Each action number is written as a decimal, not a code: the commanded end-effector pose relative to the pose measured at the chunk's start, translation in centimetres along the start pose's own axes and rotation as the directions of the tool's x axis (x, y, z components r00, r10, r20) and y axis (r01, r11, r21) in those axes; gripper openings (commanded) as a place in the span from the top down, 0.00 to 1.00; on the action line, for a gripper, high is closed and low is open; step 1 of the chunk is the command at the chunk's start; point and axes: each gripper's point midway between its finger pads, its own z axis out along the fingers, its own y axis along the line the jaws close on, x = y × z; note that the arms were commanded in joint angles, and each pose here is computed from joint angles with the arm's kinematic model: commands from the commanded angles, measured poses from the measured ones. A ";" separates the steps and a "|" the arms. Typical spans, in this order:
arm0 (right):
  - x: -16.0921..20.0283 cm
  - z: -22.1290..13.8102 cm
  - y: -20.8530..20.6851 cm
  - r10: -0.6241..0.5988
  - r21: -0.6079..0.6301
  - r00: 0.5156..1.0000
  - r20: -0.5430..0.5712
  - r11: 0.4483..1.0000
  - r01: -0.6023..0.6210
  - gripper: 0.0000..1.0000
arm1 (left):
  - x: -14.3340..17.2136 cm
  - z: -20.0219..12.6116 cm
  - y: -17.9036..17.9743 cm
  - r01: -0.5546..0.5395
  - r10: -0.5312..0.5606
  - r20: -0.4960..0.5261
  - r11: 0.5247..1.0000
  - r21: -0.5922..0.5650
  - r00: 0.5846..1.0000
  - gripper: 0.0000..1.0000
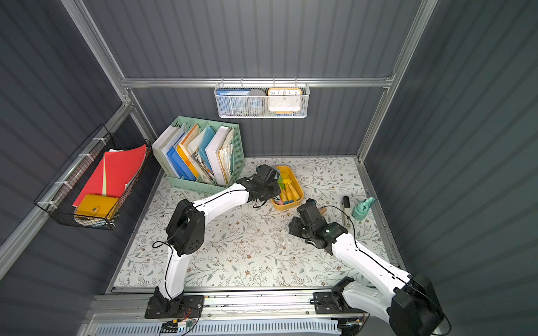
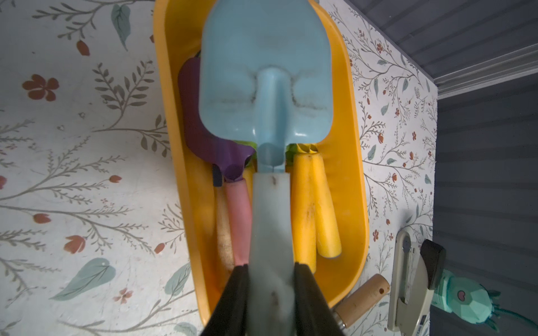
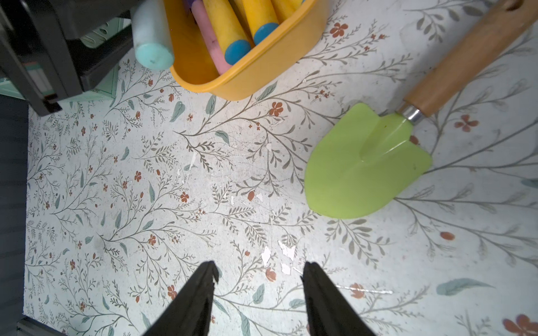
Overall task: Put the shovel into the storage box
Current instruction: Place the shovel in the storage box, then pick up the shovel from the center of the board.
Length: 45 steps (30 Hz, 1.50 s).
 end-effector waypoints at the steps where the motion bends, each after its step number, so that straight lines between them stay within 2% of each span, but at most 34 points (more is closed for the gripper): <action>1: 0.2 0.0 -0.8 0.008 0.020 1.000 0.004 1.000 -0.008 0.46 | -1.2 0.7 0.3 0.057 -0.056 0.056 0.998 -0.007 0.997 0.96; 12: 0.2 -0.1 -1.0 0.011 0.023 1.000 0.003 1.000 -0.011 0.46 | -0.4 2.8 0.8 0.070 -0.069 0.041 0.997 -0.013 0.997 0.92; 15: 0.2 0.0 -1.0 0.013 0.025 1.000 0.003 1.000 -0.013 0.46 | -0.2 3.1 1.1 0.068 -0.068 0.038 0.997 -0.022 0.997 0.87; 17: 0.2 0.1 -1.1 0.015 0.025 1.000 0.001 1.000 -0.016 0.46 | -0.1 3.2 1.2 0.068 -0.067 0.036 0.997 -0.027 0.997 0.77; 19: 0.3 0.2 -1.0 0.015 0.026 1.000 -0.004 1.000 -0.015 0.46 | -0.3 3.0 1.1 0.063 -0.062 0.042 0.998 -0.026 0.997 0.71; 25: 0.1 0.4 -0.8 0.015 0.023 1.000 -0.008 1.000 -0.014 0.46 | -1.7 1.3 0.2 0.019 -0.018 0.094 1.000 -0.010 0.995 0.54; 31: -0.5 0.2 -0.2 -0.002 0.016 1.000 -0.002 1.000 0.003 0.46 | -2.2 -0.8 -1.1 -0.044 0.042 0.110 0.999 0.021 0.993 0.53; 37: -1.2 0.0 0.3 -0.031 0.029 1.000 -0.008 0.999 0.031 0.44 | -2.2 -3.0 -1.8 -0.115 0.110 0.115 0.992 0.043 0.987 0.47; 45: -1.9 -0.6 -0.5 -0.041 0.087 0.999 -0.008 0.995 0.042 0.39 | -1.2 -5.6 -1.0 -0.203 0.198 0.104 0.978 0.046 0.975 0.44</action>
